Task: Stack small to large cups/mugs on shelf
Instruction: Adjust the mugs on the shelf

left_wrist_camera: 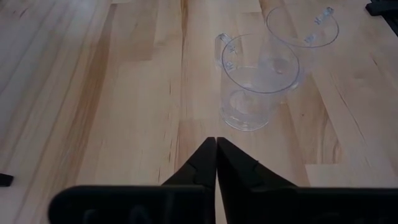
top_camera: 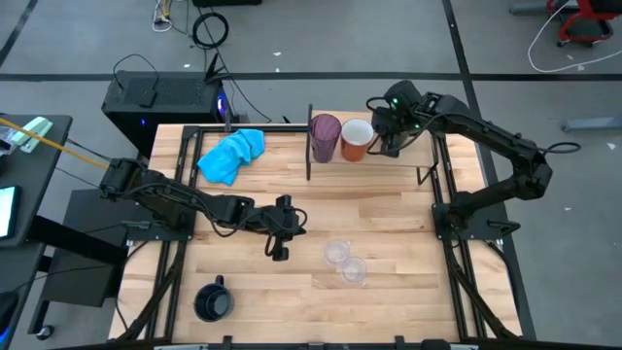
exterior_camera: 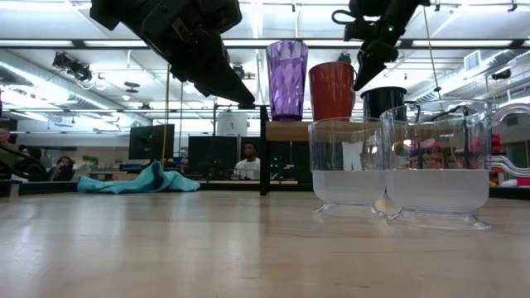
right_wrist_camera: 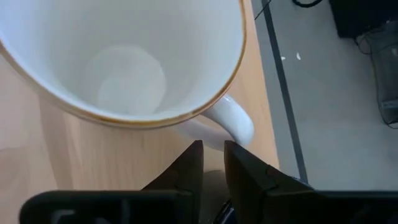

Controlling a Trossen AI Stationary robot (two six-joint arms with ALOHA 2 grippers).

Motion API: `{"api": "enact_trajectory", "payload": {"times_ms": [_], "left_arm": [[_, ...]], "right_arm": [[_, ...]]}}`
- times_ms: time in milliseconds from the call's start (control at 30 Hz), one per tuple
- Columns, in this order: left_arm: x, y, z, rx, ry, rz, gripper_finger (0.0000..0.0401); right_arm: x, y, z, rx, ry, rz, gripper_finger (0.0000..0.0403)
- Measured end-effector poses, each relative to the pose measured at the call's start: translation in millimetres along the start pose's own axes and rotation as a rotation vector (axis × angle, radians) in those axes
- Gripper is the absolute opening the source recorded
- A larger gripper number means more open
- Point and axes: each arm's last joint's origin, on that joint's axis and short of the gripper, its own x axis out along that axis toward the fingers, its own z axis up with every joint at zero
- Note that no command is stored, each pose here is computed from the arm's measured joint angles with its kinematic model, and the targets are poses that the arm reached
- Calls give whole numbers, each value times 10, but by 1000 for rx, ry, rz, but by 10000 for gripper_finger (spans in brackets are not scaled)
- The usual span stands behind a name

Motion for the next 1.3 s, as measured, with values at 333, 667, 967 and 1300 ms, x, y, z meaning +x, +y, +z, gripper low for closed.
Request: {"api": "enact_trajectory", "payload": {"times_ms": [333,667,967,1300], "left_arm": [[0,1,-10,-2,10,1,23],[2,11,-7,9,8,4,15],[0,1,-10,-4,10,1,22],[4,27,-11,-5,13,8,16]], "right_arm": [[-88,-10,-6,31,-24,-34,65],[-258,-205,74,140,-177,-165,44],[-22,-233,134,176,-145,-133,22],[-220,-103,163,139,-219,-89,10]]}}
